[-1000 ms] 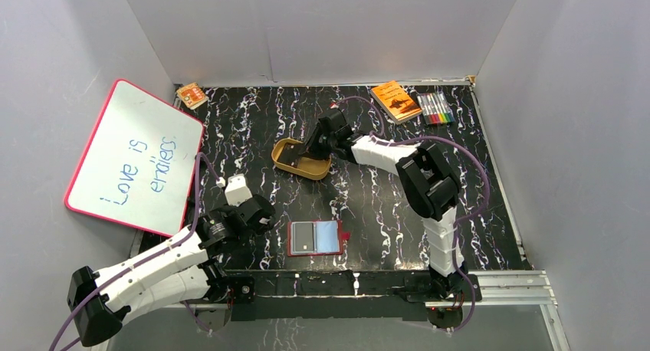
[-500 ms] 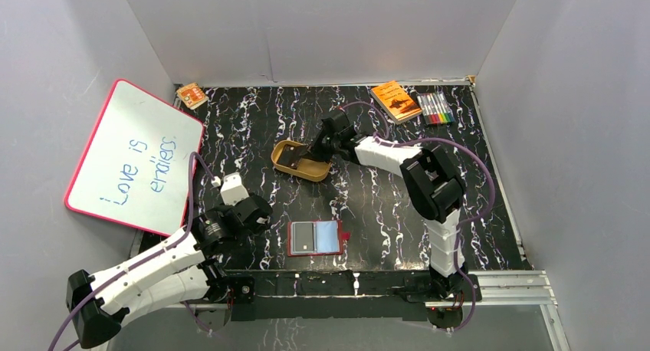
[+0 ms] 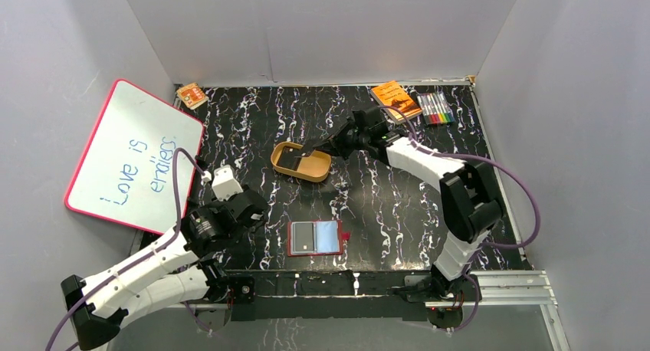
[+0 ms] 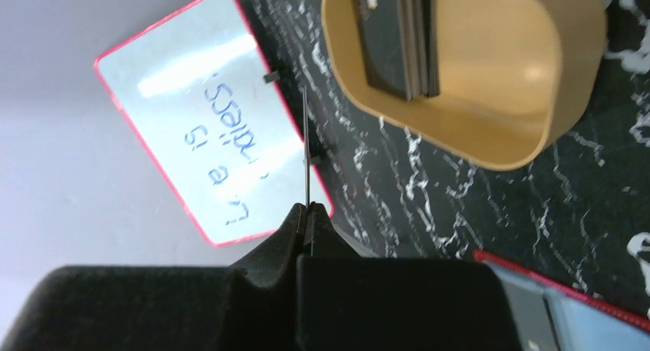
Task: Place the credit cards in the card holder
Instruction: Pick up the credit card from the storage box.
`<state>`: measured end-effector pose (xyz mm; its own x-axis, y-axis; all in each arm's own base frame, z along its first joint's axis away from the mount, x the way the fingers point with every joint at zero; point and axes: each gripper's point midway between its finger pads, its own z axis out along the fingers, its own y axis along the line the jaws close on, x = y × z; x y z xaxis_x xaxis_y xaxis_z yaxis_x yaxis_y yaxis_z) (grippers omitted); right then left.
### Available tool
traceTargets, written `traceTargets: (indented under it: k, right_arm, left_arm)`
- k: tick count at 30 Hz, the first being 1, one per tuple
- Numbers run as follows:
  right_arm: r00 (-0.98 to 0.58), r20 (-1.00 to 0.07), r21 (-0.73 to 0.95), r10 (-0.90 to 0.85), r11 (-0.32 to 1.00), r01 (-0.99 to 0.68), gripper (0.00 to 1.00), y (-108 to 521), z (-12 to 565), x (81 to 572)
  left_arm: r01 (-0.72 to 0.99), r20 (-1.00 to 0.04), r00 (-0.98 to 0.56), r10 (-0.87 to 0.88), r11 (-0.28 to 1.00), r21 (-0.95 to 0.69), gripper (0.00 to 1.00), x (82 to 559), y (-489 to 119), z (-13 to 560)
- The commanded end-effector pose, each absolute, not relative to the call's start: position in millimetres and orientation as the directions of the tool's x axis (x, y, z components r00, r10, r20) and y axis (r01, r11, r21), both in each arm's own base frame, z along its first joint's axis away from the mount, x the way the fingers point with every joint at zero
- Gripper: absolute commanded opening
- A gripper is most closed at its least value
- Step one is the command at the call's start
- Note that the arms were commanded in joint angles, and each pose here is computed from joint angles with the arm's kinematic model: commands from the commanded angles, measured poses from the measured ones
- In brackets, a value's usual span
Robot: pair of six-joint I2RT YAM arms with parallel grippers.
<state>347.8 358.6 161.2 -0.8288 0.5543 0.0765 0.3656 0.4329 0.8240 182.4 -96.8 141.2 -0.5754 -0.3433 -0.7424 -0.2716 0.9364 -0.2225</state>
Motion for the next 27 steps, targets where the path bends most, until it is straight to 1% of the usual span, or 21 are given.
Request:
traceTargets:
  k: [1,8,15,17,19,22,27]
  right_arm:
    - [-0.869,0.118,0.882,0.48,0.351,0.314,0.0,356,213,324]
    - [-0.933,0.12,0.919,0.34,0.316,0.234,0.0,347,244,286]
    - [-0.942,0.102,0.931,0.319,0.304,0.203,0.0,335,252,268]
    - [-0.958,0.062,0.944,0.28,0.296,0.148,0.0,333,258,263]
    - [-0.977,-0.054,0.963,0.207,0.269,0.004,0.0,332,271,256]
    - [-0.974,-0.185,0.958,0.127,0.243,-0.151,0.0,323,281,237]
    - [-0.939,-0.334,0.935,0.088,0.161,-0.317,0.0,295,295,203]
  left_arm:
    - [-0.304,-0.784,-0.497,-0.37,0.921,-0.242,0.46,190,-85,163]
    - [-0.295,-0.778,-0.468,-0.419,0.904,-0.309,0.46,191,-89,174]
    - [-0.244,-0.774,-0.433,-0.462,0.887,-0.393,0.48,197,-99,198]
    - [-0.21,-0.77,-0.434,-0.469,0.883,-0.42,0.5,200,-108,205]
    - [-0.149,-0.759,-0.448,-0.472,0.877,-0.457,0.52,203,-124,212]
    - [-0.055,-0.734,-0.472,-0.488,0.848,-0.528,0.54,204,-150,227]
    - [0.097,-0.695,-0.459,-0.554,0.746,-0.659,0.65,203,-178,270]
